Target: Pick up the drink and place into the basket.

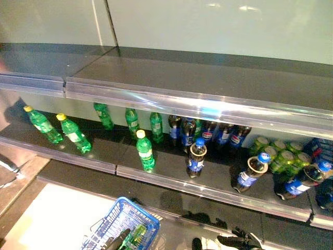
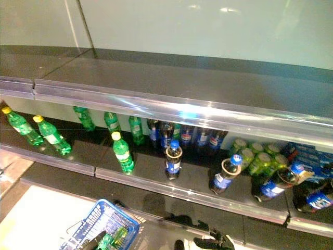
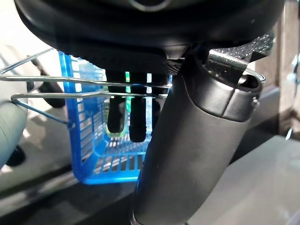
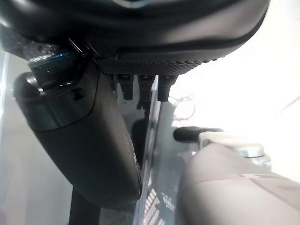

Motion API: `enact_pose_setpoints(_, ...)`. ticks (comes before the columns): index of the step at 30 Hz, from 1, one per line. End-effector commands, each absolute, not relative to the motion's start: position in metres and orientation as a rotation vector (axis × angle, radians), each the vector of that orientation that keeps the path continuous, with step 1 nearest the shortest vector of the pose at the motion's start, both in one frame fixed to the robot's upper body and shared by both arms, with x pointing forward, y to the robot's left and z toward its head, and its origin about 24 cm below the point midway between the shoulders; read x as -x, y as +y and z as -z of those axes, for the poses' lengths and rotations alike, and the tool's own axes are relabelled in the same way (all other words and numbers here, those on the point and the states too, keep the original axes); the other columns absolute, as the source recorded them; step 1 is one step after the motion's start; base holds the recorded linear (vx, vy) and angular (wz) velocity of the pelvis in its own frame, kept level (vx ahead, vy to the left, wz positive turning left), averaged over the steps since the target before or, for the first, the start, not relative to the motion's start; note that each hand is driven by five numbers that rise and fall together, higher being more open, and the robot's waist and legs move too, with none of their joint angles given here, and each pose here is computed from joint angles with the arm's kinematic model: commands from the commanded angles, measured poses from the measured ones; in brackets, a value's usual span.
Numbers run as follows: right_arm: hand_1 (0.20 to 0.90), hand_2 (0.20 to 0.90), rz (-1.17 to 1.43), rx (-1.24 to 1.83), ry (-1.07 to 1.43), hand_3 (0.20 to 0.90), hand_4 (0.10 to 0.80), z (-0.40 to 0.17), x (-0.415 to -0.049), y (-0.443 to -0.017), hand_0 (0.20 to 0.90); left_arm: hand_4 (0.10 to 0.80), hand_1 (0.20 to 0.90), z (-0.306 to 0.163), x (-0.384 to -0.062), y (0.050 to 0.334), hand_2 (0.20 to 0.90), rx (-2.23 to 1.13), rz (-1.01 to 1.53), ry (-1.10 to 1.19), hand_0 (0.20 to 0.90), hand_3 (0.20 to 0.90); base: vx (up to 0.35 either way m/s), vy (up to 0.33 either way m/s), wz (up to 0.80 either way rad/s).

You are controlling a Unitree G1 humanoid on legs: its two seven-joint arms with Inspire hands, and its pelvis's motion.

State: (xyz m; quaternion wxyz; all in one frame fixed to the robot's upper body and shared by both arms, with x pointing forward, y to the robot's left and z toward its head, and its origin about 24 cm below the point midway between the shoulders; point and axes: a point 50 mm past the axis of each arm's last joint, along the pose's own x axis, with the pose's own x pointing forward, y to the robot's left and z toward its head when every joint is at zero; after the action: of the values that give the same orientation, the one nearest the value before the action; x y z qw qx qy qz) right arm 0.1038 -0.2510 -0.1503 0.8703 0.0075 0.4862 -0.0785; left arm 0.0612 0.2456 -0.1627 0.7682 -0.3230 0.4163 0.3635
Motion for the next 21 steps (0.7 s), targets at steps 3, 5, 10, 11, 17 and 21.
enact_pose_setpoints(3, 0.9, 0.9, 0.114, -0.022, 0.736, 0.9, 0.8, 0.122, -0.16, -0.256, 0.9, 0.1, 0.3, 0.138, -0.121, 0.268, 0.3, 0.67, -0.653, 0.65, 0.3, 0.2, -0.083, -0.097, -0.37)
enact_pose_setpoints(5, 0.9, 0.9, 0.106, -0.02, 0.706, 0.9, 0.8, 0.12, -0.164, -0.255, 0.9, 0.1, 0.3, 0.138, -0.125, 0.264, 0.3, 0.685, -0.647, 0.645, 0.3, 0.2, -0.009, -0.088, -0.04)
enact_pose_setpoints(10, 0.9, 0.9, 0.056, 0.042, 0.62, 0.9, 0.8, 0.111, -0.176, -0.244, 0.9, 0.1, 0.3, 0.141, -0.131, 0.248, 0.3, 0.701, -0.596, 0.654, 0.3, 0.2, -0.001, -0.09, 0.0)
enact_pose_setpoints(11, 0.9, 0.9, 0.042, 0.056, 0.603, 0.9, 0.8, 0.11, -0.176, -0.241, 0.9, 0.1, 0.3, 0.141, -0.131, 0.246, 0.3, 0.701, -0.583, 0.657, 0.3, 0.2, 0.027, -0.059, 0.01)
enact_pose_setpoints(17, 0.9, 0.9, -0.019, 0.132, 0.505, 0.9, 0.8, 0.095, -0.18, -0.229, 0.9, 0.1, 0.3, 0.14, -0.132, 0.244, 0.3, 0.689, -0.573, 0.656, 0.3, 0.2, 0.016, -0.052, -0.03)
enact_pose_setpoints(21, 0.9, 0.9, -0.056, 0.164, 0.412, 0.9, 0.8, 0.076, -0.186, -0.222, 0.9, 0.1, 0.3, 0.138, -0.132, 0.25, 0.3, 0.686, -0.599, 0.642, 0.3, 0.2, -0.043, -0.005, -0.24)
